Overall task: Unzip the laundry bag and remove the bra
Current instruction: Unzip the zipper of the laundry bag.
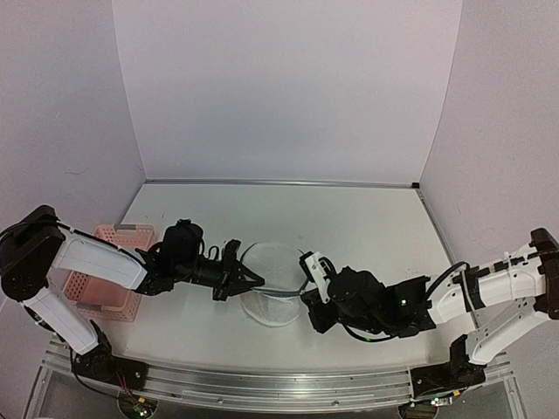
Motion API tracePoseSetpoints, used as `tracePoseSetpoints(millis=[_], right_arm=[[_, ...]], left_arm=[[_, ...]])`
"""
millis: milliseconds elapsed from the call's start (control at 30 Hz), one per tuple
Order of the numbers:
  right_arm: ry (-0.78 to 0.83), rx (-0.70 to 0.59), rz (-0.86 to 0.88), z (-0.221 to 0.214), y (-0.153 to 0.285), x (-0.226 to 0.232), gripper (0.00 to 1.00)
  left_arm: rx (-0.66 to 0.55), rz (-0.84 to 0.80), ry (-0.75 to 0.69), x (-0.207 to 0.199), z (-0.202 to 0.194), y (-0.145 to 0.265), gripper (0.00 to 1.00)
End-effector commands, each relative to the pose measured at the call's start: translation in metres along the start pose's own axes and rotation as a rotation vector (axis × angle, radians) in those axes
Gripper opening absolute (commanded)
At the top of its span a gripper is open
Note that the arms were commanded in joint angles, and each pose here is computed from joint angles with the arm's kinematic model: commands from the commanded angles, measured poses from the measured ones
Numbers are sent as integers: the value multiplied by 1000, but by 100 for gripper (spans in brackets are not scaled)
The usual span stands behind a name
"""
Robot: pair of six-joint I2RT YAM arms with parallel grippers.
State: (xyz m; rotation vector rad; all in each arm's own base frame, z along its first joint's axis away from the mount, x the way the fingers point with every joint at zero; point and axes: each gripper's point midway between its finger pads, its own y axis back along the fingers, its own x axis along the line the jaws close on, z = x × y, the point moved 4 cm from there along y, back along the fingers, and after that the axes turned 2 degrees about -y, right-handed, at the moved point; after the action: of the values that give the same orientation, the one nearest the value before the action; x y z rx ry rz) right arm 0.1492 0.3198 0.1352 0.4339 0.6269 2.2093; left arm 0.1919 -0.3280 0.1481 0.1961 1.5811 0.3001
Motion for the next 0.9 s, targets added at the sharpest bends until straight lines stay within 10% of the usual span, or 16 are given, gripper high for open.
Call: tracePoseSetpoints(millis=[0,867], right_arm=[[83,-52,-20,14,4,-19,0],[16,-34,128,18,6,-38,0]], left_arm=[[86,-6,-143,-5,5,4,0],[95,222,-353,-18,65,29,0]])
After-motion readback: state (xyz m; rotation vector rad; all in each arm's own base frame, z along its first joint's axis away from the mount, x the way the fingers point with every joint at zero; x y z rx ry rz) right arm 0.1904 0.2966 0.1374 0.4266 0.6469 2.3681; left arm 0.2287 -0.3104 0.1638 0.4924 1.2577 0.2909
